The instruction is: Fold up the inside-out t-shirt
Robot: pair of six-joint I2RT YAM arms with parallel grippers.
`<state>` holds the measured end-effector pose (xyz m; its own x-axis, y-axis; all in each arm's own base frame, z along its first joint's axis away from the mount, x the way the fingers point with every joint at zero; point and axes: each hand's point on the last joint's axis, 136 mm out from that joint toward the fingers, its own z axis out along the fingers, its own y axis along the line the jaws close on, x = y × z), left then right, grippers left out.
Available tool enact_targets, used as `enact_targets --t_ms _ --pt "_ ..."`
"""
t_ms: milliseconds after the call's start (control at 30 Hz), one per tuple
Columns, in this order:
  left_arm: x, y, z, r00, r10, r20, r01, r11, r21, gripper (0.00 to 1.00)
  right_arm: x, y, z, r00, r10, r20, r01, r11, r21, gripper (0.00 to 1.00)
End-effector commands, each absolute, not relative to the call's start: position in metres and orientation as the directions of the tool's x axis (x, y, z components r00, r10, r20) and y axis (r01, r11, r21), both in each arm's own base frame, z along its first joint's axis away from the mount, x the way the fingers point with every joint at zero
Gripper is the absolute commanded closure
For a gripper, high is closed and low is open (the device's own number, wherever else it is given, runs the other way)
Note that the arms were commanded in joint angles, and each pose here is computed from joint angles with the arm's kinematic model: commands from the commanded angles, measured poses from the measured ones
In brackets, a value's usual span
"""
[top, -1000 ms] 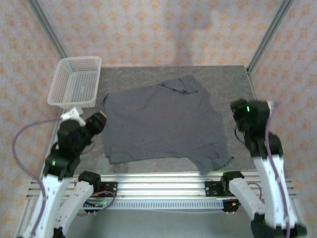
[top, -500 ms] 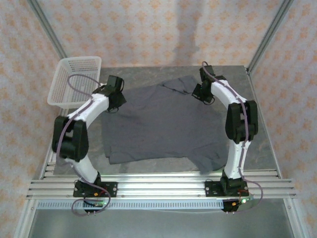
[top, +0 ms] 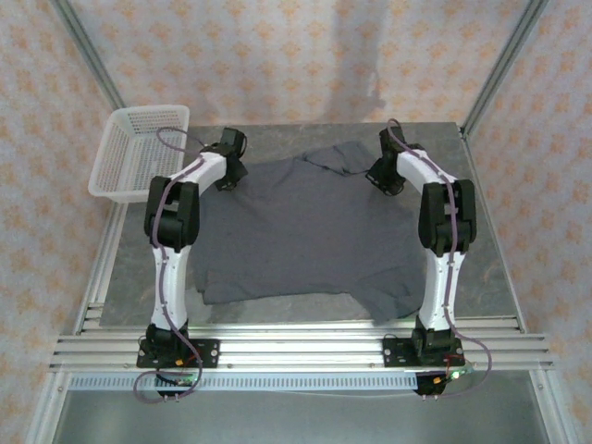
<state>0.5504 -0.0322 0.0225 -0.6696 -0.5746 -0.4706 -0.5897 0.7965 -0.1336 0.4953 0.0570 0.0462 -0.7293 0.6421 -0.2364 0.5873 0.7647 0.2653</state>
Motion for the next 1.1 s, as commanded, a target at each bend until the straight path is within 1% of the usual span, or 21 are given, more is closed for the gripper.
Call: enact_targets --t_ms 0,67,133,167,267,333,433,533,600,633,700,733,800,833,867,933,1000,1067 --pt "0.564 -0.048 -0.007 -0.718 -0.577 -0.390 -0.557 0.812 -0.175 1.00 0.499 0.037 0.032 -0.646 0.733 -0.211 0.685 0.679 0.265 1.00" --pt "0.583 -0.059 -0.011 -0.723 -0.576 -0.381 -0.532 0.816 -0.225 1.00 0.501 0.030 0.023 -0.610 0.771 -0.181 0.719 0.635 0.283 1.00" --pt "0.603 -0.067 -0.012 -0.724 -0.578 -0.376 -0.517 0.816 -0.258 1.00 0.499 0.017 0.018 -0.574 0.800 -0.174 0.758 0.600 0.255 1.00" --pt "0.612 -0.072 -0.011 -0.724 -0.577 -0.378 -0.505 0.817 -0.279 1.00 0.497 0.008 0.018 -0.556 0.811 -0.185 0.776 0.585 0.235 1.00" --pt "0.648 -0.098 -0.003 -0.719 -0.576 -0.389 -0.430 0.808 -0.403 1.00 0.490 -0.024 0.019 -0.470 0.850 -0.239 0.837 0.515 0.185 1.00" --pt "0.670 -0.122 0.009 -0.711 -0.574 -0.406 -0.354 0.791 -0.499 1.00 0.486 -0.045 0.017 -0.398 0.887 -0.235 0.875 0.444 0.193 1.00" --pt "0.687 -0.139 0.033 -0.673 -0.591 -0.444 -0.299 0.767 -0.568 1.00 0.491 -0.061 0.014 -0.340 0.918 -0.206 0.893 0.384 0.237 1.00" --pt "0.691 -0.138 0.066 -0.644 -0.605 -0.468 -0.280 0.756 -0.592 1.00 0.497 -0.063 0.024 -0.347 0.914 -0.210 0.883 0.394 0.254 1.00" --pt "0.688 -0.135 0.100 -0.637 -0.588 -0.498 -0.250 0.770 -0.587 1.00 0.499 -0.062 0.041 -0.340 0.915 -0.216 0.874 0.393 0.286 1.00" --pt "0.684 -0.133 0.124 -0.635 -0.573 -0.518 -0.225 0.779 -0.585 1.00 0.498 -0.063 0.056 -0.329 0.914 -0.238 0.867 0.392 0.308 1.00" --pt "0.672 -0.130 0.168 -0.633 -0.548 -0.547 -0.173 0.789 -0.590 0.94 0.497 -0.065 0.090 -0.306 0.908 -0.287 0.834 0.401 0.379 1.00" --pt "0.662 -0.128 0.196 -0.626 -0.538 -0.565 -0.136 0.788 -0.600 0.90 0.494 -0.064 0.108 -0.310 0.900 -0.306 0.810 0.418 0.411 1.00" --pt "0.635 -0.117 0.231 -0.600 -0.538 -0.592 -0.116 0.791 -0.601 0.80 0.475 -0.059 0.134 -0.343 0.877 -0.336 0.780 0.465 0.418 1.00" --pt "0.618 -0.109 0.253 -0.572 -0.546 -0.612 -0.101 0.788 -0.607 0.73 0.460 -0.057 0.144 -0.362 0.862 -0.354 0.772 0.490 0.404 0.97" --pt "0.601 -0.099 0.264 -0.554 -0.554 -0.621 -0.111 0.789 -0.605 0.67 0.442 -0.057 0.147 -0.377 0.851 -0.367 0.775 0.506 0.378 0.92" --pt "0.556 -0.075 0.279 -0.547 -0.569 -0.614 -0.161 0.791 -0.590 0.57 0.393 -0.061 0.148 -0.394 0.836 -0.381 0.793 0.519 0.319 0.77" --pt "0.511 -0.056 0.278 -0.570 -0.567 -0.594 -0.219 0.802 -0.555 0.53 0.351 -0.062 0.141 -0.421 0.825 -0.377 0.802 0.533 0.270 0.68" --pt "0.466 -0.041 0.271 -0.576 -0.571 -0.585 -0.257 0.806 -0.533 0.50 0.314 -0.059 0.129 -0.472 0.807 -0.354 0.798 0.562 0.219 0.64"
